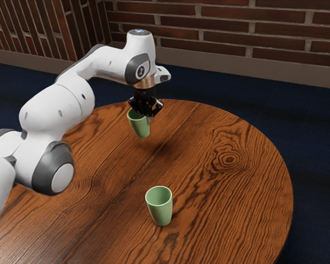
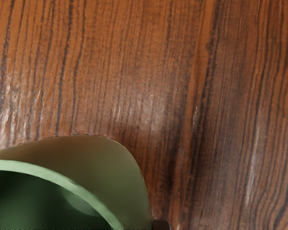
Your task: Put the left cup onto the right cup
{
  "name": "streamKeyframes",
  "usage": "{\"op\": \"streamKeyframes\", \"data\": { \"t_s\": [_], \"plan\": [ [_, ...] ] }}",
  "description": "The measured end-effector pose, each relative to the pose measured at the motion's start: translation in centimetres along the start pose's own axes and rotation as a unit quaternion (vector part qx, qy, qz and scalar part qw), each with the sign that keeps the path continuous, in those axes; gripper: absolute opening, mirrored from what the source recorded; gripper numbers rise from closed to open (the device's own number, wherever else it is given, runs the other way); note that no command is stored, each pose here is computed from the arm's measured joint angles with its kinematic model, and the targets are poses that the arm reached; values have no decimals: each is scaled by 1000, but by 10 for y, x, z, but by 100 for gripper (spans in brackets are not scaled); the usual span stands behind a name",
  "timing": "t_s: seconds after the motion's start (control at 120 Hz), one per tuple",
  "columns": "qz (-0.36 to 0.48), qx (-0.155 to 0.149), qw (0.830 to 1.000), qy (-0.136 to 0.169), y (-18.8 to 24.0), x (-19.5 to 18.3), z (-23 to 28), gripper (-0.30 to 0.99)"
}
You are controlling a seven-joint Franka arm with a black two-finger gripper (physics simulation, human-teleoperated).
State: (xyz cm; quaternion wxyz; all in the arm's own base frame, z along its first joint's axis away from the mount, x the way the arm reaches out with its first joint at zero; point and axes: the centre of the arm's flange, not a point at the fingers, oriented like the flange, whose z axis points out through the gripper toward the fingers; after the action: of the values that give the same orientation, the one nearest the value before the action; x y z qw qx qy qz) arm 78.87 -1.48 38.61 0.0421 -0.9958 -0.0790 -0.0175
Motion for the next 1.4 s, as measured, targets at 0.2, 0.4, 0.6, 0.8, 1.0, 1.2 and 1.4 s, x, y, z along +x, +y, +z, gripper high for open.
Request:
{"op": "streamKeyframes", "data": {
  "t_s": [0.2,0.4,0.6,0.8,1.0,1.2,1.4],
  "plan": [
    [7,-30,999,-30,10,-34,-44,-9],
    [40,-44,996,-64,57,-79,-57,-9],
    [67,-32,994,-82,96,-125,-62,-9],
    [88,-26,993,-73,120,-178,-77,-9],
    [103,-23,993,-53,140,-225,-100,-9],
    [107,-20,993,-51,153,-249,-96,-9],
    [97,-21,994,-48,155,-254,-84,-9]
  ]
}}
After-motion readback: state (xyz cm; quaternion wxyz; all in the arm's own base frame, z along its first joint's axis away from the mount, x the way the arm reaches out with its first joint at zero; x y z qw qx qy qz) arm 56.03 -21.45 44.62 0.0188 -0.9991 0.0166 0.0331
